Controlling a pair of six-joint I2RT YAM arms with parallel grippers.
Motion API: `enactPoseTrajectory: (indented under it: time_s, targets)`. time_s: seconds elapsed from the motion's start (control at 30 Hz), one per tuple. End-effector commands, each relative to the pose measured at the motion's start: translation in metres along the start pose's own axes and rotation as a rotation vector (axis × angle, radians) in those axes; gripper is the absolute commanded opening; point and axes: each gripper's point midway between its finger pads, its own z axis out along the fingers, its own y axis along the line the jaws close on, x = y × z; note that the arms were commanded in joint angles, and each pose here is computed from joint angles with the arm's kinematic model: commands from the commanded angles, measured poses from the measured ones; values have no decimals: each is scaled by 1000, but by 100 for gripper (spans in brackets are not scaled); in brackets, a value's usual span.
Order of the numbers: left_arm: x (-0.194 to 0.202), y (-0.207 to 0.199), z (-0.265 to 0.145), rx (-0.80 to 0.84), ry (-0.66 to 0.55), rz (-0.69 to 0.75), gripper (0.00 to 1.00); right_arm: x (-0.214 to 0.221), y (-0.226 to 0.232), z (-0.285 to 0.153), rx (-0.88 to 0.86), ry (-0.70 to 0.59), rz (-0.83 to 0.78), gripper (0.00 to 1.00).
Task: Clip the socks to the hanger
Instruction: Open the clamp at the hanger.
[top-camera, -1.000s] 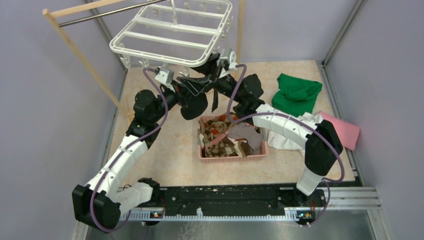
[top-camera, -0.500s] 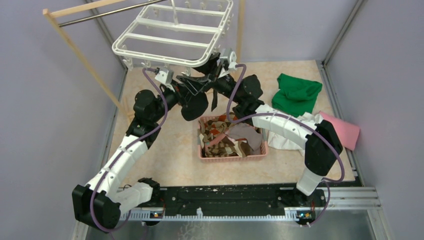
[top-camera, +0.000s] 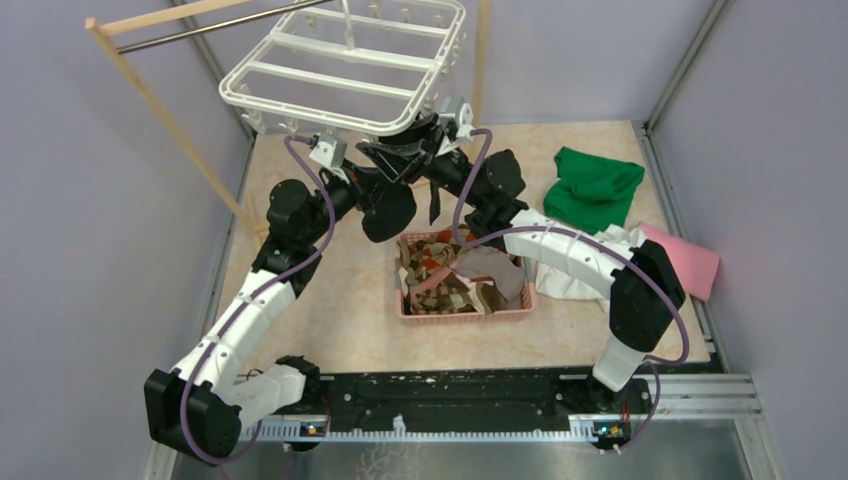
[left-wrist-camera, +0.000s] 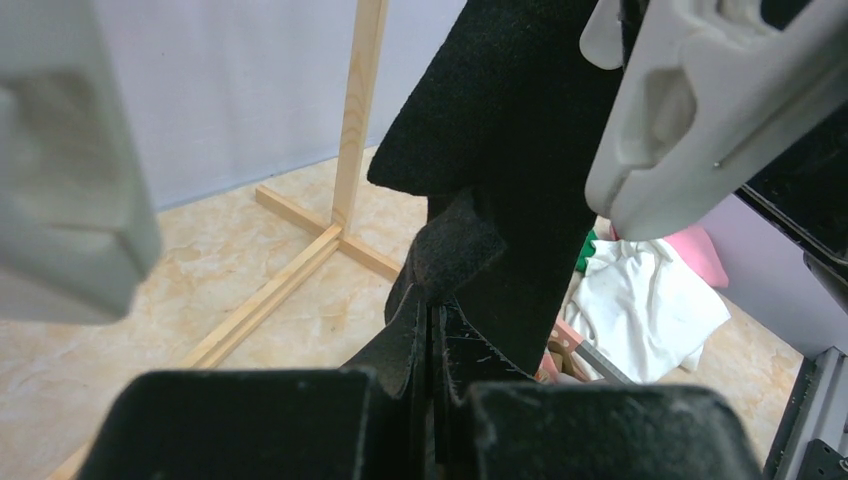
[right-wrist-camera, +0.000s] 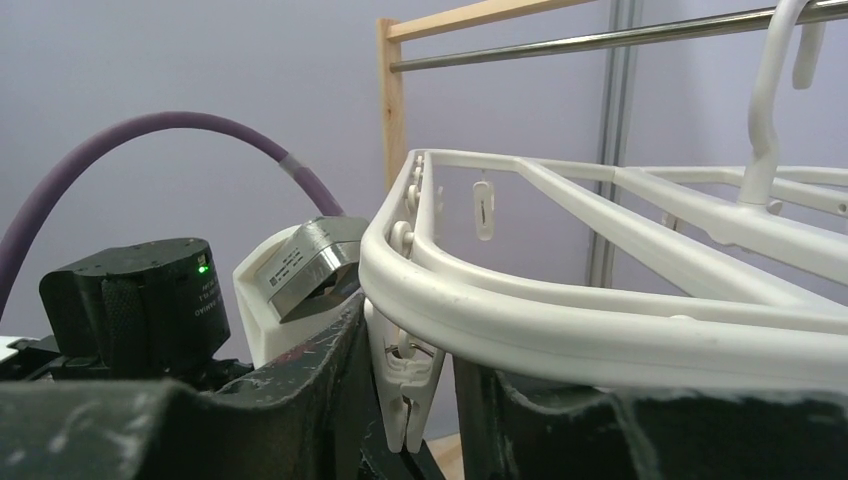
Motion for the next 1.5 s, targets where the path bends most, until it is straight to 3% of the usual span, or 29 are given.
enactPoseTrajectory:
  time_s: [0.0,0.27,0.83,1.47]
  targets:
    - [-23,-6,3,29,-68,21,0,-21,11,4,-33,-60,-26,31]
    - [-23,-8,-3,25,-75,16,0,-24,16,2,-50,-61,-6,7]
    - [-30,-15,-30,47,-2,51,0,-25,25,-7,-113,-36,-8,3]
    - [-41,-37,-60,174,68,-185,0,-28,26,-14,-152,-21,5,4]
